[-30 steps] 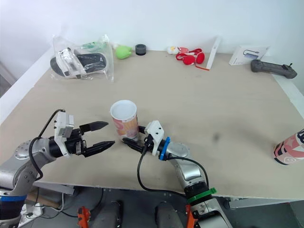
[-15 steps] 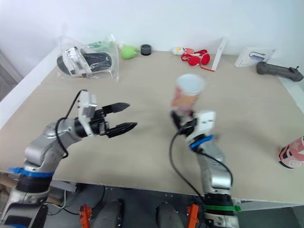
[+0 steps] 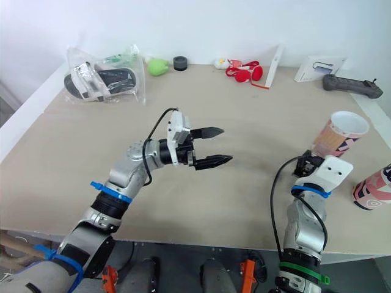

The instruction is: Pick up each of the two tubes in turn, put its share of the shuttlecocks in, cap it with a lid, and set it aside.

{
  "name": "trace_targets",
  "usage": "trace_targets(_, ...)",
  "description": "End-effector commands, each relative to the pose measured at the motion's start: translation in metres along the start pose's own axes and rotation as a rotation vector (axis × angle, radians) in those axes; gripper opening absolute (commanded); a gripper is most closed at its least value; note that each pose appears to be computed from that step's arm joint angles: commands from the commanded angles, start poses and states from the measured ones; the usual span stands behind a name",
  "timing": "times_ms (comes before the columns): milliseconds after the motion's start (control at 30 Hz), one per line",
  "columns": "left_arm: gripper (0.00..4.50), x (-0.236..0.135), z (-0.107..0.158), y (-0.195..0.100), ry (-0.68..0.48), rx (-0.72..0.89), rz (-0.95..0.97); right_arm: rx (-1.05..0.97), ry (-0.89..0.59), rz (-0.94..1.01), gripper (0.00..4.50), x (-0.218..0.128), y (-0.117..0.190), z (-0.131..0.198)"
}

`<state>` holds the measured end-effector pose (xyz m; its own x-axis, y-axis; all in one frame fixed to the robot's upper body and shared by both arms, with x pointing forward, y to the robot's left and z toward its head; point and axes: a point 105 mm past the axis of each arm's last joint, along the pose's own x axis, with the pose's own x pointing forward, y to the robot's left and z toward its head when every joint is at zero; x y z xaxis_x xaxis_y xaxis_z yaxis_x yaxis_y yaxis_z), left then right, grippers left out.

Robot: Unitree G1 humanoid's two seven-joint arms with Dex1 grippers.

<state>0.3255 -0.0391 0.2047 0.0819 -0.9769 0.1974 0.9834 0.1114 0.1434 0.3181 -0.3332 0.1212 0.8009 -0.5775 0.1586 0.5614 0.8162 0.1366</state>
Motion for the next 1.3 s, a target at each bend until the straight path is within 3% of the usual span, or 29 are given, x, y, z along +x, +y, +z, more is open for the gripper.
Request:
trace_targets(33, 4.5, 0.009, 0.021, 0.006, -0.068, 0.054, 0.033, -0.012, -0.063, -0.107, 3.03, 0.007, -0.026, 0.011)
trace_targets(200, 4.5, 0.003, 0.016, 0.006, -0.049, 0.051, 0.042, -0.009, -0.037, -0.074, 3.03, 0.007, -0.023, 0.0)
trace_targets(233, 4.5, 0.001, 0.014, 0.005, -0.045, 0.05, 0.045, -0.007, -0.033, -0.069, 3.95, 0.007, -0.023, -0.001)
trace_targets(300, 4.5, -0.005, 0.012, 0.005, -0.039, 0.047, 0.052, -0.011, -0.031, -0.062, 4.42, 0.007, -0.025, -0.002)
trace_targets(633, 4.5, -0.027, 0.012, 0.01, -0.027, 0.068, 0.111, -0.062, -0.059, 0.002, 4.42, -0.011, -0.027, 0.014)
trace_targets(833, 4.5, -0.057, 0.011, 0.013, 0.0, 0.078, 0.182, -0.095, -0.047, 0.135, 4.42, -0.051, -0.019, 0.028)
trace_targets(1000, 4.5, -0.115, -0.004, 0.033, 0.112, 0.131, 0.424, -0.154, 0.036, 0.821, 4.42, -0.092, 0.07, 0.039)
trace_targets(1133, 4.5, -0.143, -0.008, 0.03, 0.16, 0.122, 0.503, -0.153, 0.19, 1.067, 4.42, -0.1, 0.092, 0.028)
trace_targets(1300, 4.5, -0.175, -0.01, 0.014, 0.212, 0.121, 0.601, -0.157, 0.274, 1.214, 4.42, -0.098, 0.106, 0.02)
